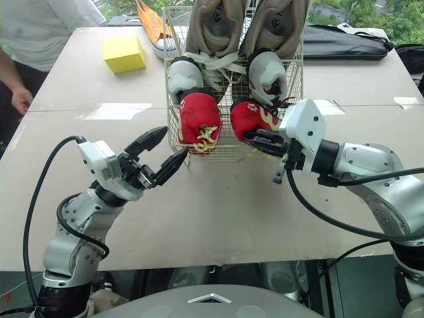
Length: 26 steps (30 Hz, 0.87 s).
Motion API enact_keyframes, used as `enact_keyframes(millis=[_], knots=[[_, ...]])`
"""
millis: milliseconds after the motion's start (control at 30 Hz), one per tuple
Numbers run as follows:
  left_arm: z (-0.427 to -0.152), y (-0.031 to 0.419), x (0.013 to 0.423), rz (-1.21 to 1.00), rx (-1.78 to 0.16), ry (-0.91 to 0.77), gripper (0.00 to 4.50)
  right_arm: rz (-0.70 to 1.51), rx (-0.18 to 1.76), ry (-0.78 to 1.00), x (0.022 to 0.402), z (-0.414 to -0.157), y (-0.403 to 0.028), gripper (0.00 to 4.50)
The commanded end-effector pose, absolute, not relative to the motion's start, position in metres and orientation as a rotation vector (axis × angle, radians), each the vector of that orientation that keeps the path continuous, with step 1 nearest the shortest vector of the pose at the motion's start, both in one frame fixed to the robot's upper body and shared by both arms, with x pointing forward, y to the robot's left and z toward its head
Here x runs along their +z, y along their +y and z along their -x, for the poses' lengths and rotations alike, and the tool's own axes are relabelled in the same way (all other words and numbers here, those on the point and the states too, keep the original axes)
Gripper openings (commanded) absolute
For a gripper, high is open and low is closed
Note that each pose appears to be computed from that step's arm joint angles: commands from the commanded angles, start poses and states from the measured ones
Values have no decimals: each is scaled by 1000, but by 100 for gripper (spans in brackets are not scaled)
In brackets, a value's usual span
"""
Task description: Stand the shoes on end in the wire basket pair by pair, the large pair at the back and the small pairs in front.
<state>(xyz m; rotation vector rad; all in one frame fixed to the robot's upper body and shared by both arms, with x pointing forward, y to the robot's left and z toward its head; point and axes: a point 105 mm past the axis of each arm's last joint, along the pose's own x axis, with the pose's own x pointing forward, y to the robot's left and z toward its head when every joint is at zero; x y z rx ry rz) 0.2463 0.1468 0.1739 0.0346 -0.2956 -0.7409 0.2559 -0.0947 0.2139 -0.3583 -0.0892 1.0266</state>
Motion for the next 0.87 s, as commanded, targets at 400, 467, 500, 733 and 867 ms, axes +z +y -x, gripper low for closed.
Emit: enact_keyframes(millis=[400, 467, 500, 733, 867], knots=[[-198, 198, 155, 27, -930, 124, 450, 332, 1042, 99, 194, -189, -169, 269], [-193, 206, 151, 14, -938, 175, 450, 360, 978, 151, 185, -185, -195, 376], [-190, 213, 147, -14, -926, 205, 450, 381, 947, 182, 180, -181, -208, 428], [-181, 232, 132, -58, -899, 297, 450, 425, 881, 258, 160, -168, -246, 446], [-179, 238, 128, -56, -893, 328, 450, 423, 884, 241, 157, -173, -245, 446]])
